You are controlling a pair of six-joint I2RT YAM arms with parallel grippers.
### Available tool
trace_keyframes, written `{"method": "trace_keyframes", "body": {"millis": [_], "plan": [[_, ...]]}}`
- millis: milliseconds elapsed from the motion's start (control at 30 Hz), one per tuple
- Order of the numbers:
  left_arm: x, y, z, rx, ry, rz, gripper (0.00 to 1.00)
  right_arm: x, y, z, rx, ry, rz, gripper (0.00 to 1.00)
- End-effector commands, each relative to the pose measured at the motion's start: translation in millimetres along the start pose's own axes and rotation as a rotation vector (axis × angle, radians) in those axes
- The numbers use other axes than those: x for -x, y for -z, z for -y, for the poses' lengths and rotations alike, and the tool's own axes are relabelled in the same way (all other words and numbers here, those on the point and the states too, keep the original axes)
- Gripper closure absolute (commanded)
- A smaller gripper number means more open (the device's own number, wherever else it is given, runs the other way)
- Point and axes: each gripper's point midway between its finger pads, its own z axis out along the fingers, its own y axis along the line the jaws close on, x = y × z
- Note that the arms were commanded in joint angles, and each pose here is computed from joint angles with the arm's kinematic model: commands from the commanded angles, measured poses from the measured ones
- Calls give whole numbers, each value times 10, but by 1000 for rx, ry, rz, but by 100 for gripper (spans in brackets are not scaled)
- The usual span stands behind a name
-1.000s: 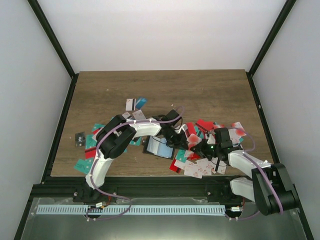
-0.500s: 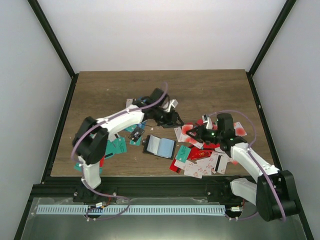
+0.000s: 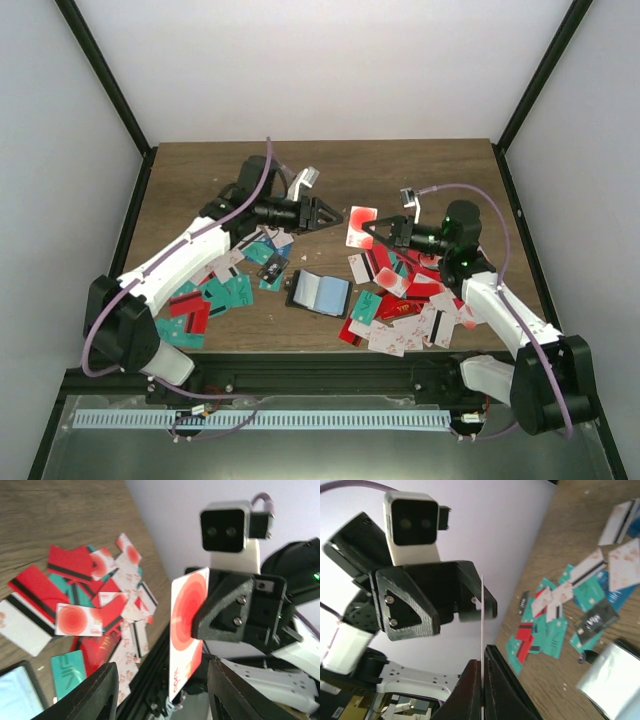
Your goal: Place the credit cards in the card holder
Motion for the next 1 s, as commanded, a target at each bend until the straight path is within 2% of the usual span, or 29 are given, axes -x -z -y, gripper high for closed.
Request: {"method": "trace_keyframes", "body": {"millis": [0, 267, 400, 467, 667, 700, 733, 867, 967], "plan": [[-36, 105, 402, -173, -68, -9, 49, 159, 6, -550, 151, 115, -7, 99], [-48, 129, 646, -278, -75, -7, 50, 191, -2, -764, 211, 153, -16, 99], [-65, 90, 701, -298, -74, -14, 55, 168, -30, -813, 222, 162, -26, 99], [-63, 74, 714, -302, -69, -14, 61, 152, -38, -819, 225, 162, -29, 99], [-88, 26, 721, -304, -59, -18, 95, 100, -68, -834, 233, 162, -43, 99], [-89, 22, 704, -296, -53, -14, 96, 91, -68, -827, 231, 161, -43, 99], [-91, 24, 680, -282, -45, -9, 96, 84, -69, -811, 226, 157, -43, 94], [-115, 50, 383, -145, 0, 14, 96, 46, -125, -500, 109, 65, -66, 51], [-326, 77, 71, -43, 7, -32, 96, -47, -138, -169, -23, 53, -96, 43]]}}
